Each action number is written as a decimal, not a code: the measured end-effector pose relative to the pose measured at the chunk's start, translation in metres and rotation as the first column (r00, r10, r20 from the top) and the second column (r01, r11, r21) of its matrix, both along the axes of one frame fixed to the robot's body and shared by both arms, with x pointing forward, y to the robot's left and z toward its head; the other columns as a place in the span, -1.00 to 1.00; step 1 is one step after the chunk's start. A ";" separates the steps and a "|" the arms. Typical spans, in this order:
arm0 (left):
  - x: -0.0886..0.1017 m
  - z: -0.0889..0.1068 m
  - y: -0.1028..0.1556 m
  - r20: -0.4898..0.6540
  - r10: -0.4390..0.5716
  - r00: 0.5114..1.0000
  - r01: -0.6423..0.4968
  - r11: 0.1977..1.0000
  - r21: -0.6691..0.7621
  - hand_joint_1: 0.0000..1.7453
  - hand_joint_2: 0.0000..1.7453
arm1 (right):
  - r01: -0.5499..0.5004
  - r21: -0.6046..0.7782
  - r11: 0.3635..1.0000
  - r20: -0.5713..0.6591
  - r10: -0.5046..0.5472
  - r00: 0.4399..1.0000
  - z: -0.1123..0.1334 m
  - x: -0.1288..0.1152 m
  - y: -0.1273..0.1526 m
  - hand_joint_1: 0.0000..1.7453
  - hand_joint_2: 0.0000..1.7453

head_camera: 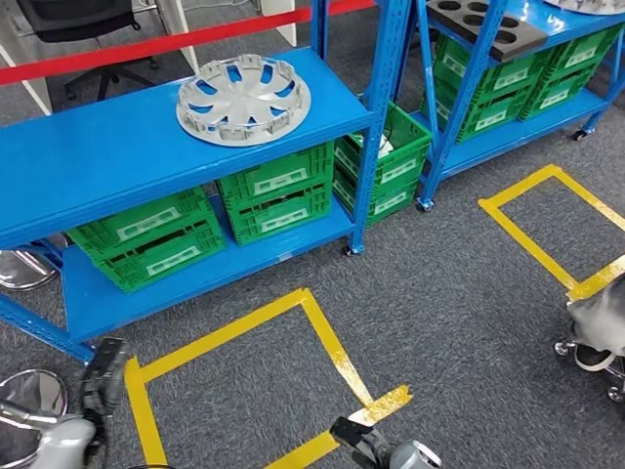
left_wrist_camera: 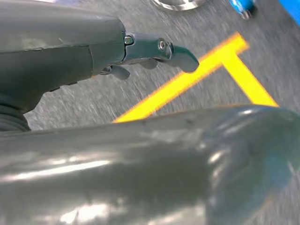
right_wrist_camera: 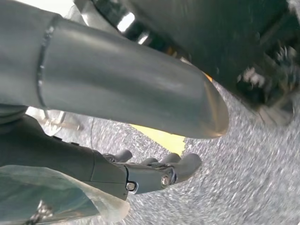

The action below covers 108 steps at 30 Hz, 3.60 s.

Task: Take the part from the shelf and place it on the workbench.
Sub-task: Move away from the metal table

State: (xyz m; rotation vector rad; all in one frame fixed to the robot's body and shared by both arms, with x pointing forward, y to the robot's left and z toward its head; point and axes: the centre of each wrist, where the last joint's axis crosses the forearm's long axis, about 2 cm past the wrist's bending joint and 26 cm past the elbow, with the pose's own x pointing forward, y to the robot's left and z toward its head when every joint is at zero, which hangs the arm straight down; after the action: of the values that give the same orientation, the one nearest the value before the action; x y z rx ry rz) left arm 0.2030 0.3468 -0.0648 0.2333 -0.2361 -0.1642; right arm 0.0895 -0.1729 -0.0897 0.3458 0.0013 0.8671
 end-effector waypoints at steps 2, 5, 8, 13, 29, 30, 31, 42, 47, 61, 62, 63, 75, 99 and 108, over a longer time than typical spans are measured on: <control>0.016 0.010 0.019 0.019 0.035 0.999 -0.035 0.999 0.017 -1.00 -1.00 | -0.024 0.002 1.000 0.004 0.024 1.000 0.001 0.003 0.001 -1.00 -1.00; 0.030 0.020 0.035 0.049 0.066 0.997 -0.067 0.997 0.030 -1.00 -1.00 | -0.040 0.000 0.999 0.011 0.040 0.999 0.002 0.006 0.001 -1.00 -1.00; 0.032 0.023 0.042 0.054 0.088 0.995 -0.090 0.995 0.037 -1.00 -1.00 | -0.057 -0.003 0.998 0.012 0.057 0.998 0.002 0.006 0.001 -1.00 -1.00; 0.055 0.045 0.078 0.050 0.180 0.982 -0.184 0.979 0.093 -1.00 -1.00 | -0.132 -0.006 0.991 0.006 0.132 0.991 0.002 0.006 0.002 -1.00 -1.00; 0.079 0.089 0.148 0.071 0.268 0.961 -0.271 0.962 0.032 -1.00 -1.00 | -0.188 -0.011 0.982 0.032 0.188 0.982 0.002 0.006 0.004 -1.00 -1.00; 0.072 0.082 0.144 0.054 0.260 0.964 -0.261 0.965 0.015 -1.00 -1.00 | -0.182 -0.010 0.983 0.038 0.182 0.983 0.002 0.006 0.004 -1.00 -1.00; 0.067 0.075 0.139 0.041 0.255 0.966 -0.255 0.967 0.002 -1.00 -1.00 | -0.177 -0.009 0.984 0.042 0.177 0.983 0.003 0.006 0.004 -1.00 -1.00; 0.047 0.053 0.117 -0.016 0.246 0.969 -0.246 0.968 -0.049 -1.00 -1.00 | -0.169 -0.006 0.986 0.041 0.170 0.985 0.002 0.003 0.004 -1.00 -1.00; 0.047 0.053 0.116 -0.017 0.245 0.969 -0.245 0.968 -0.053 -1.00 -1.00 | -0.170 -0.006 0.985 0.041 0.170 0.985 0.002 0.004 0.005 -1.00 -1.00; -0.005 0.011 0.068 -0.082 0.103 0.991 -0.119 0.967 -0.225 -1.00 -1.00 | -0.077 -0.018 0.997 0.065 0.078 0.995 0.001 -0.002 0.005 -1.00 -1.00; -0.017 0.002 0.055 -0.088 0.077 0.993 -0.097 0.963 -0.252 -1.00 -1.00 | -0.054 -0.022 0.998 0.071 0.056 0.996 0.000 -0.003 0.005 -1.00 -1.00; -0.031 -0.006 0.042 -0.098 0.050 0.994 -0.075 0.958 -0.277 -1.00 -1.00 | -0.031 -0.027 0.999 0.079 0.033 0.996 0.000 -0.002 0.005 -1.00 -1.00; -0.122 -0.040 -0.035 -0.222 -0.124 0.967 0.021 0.909 -0.416 -1.00 1.00 | 0.102 -0.042 0.994 0.043 -0.100 0.994 -0.004 -0.018 0.001 -1.00 1.00; -0.191 -0.049 -0.043 -0.181 0.040 0.983 -0.097 0.944 -0.315 -1.00 -1.00 | 0.581 -0.098 0.808 0.177 -0.560 0.809 -0.018 -0.048 -0.069 -1.00 -1.00; -0.150 -0.042 -0.045 0.012 0.096 0.995 -0.088 0.954 -0.288 -1.00 -1.00 | 0.671 -0.191 0.716 0.118 -0.662 0.740 -0.023 -0.120 -0.087 -1.00 -1.00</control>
State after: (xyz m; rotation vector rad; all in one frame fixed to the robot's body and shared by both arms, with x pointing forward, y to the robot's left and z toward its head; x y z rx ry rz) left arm 0.0530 0.3017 -0.1070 -0.0428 -0.2714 -0.0332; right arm -0.0305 -0.2599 -0.1130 0.0936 -0.0625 0.1384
